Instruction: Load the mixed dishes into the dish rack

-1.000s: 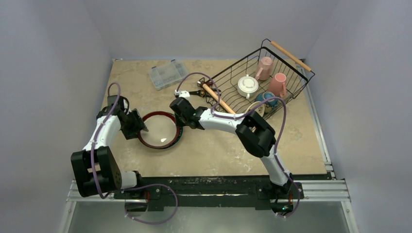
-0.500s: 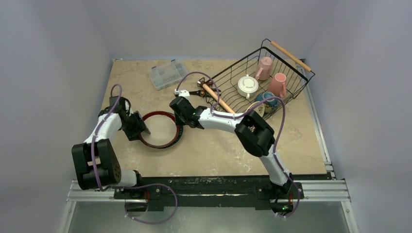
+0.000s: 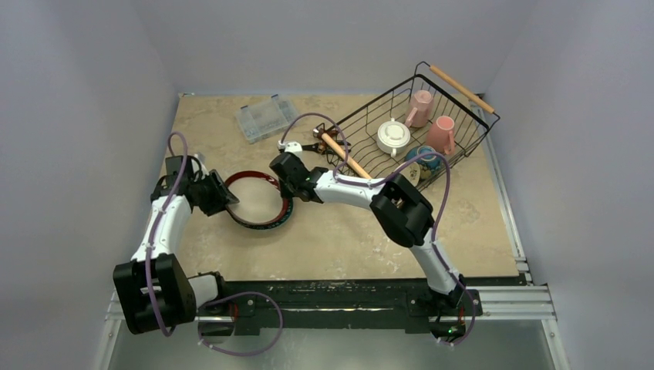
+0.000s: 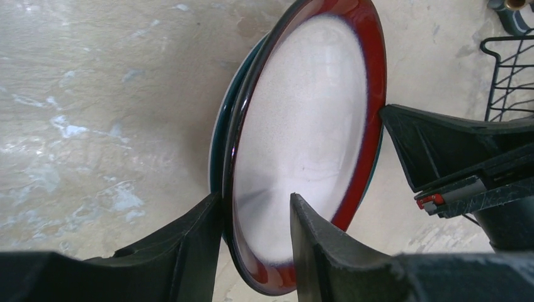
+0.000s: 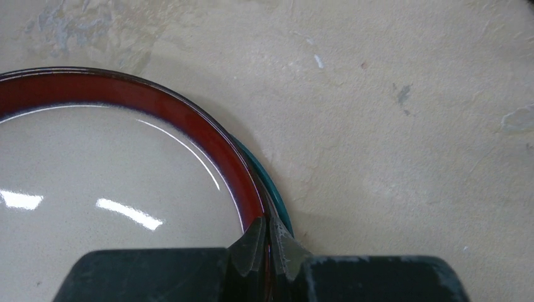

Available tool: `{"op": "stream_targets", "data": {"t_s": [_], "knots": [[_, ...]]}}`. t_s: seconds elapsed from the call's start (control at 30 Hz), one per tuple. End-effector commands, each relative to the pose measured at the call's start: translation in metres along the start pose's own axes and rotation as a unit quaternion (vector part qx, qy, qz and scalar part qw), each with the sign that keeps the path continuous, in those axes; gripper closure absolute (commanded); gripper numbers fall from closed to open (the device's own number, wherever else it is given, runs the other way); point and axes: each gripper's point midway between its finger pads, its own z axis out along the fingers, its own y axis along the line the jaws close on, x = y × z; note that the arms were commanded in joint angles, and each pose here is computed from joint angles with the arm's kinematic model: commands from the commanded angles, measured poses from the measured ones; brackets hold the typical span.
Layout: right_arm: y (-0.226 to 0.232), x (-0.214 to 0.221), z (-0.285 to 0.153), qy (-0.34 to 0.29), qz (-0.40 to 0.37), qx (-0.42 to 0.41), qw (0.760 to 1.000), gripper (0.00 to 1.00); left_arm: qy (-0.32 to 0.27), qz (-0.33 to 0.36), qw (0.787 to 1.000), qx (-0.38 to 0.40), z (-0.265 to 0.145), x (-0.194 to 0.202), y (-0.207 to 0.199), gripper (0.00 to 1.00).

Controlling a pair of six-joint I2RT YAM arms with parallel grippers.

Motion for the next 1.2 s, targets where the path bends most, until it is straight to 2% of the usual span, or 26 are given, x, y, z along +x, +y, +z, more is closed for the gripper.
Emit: {"op": "stream_targets", "data": {"t_s": [0.0,0.2,0.37,0.47,0.57,0.73,0.9,1.17], "knots": [[-0.004,0.041,0.010,0.055,-0.020,0.005,0.998,0.99,0.023,-0.007,0.991,0.132,0.005,0.002,-0.046,0.59],[-0.004,0.041,0.010,0.055,-0.020,0.006,0.998,0.99,0.019,-0.017,0.984,0.174,0.006,0.001,-0.059,0.59],[-0.005,0.037,0.006,0.051,-0.022,0.008,0.998,0.99,-0.015,-0.005,0.984,0.178,-0.004,-0.003,-0.061,0.54],[-0.003,0.035,0.003,0.049,-0.020,0.003,0.999,0.99,-0.018,-0.005,0.984,0.177,-0.004,-0.002,-0.060,0.50],[-0.001,0.033,-0.001,0.047,-0.018,-0.002,0.999,0.99,-0.015,-0.012,0.984,0.176,-0.001,-0.001,-0.059,0.51],[0.006,0.029,-0.010,0.041,-0.017,-0.010,0.999,0.99,-0.032,-0.007,0.985,0.170,0.000,-0.004,-0.057,0.70],[0.008,0.025,-0.019,0.035,-0.020,-0.009,0.999,0.99,-0.051,0.000,0.990,0.132,-0.004,-0.004,-0.044,0.98],[0.008,0.005,-0.045,0.015,-0.021,-0.003,1.000,0.98,-0.077,0.007,0.991,0.109,-0.026,0.002,-0.038,1.00]]}}
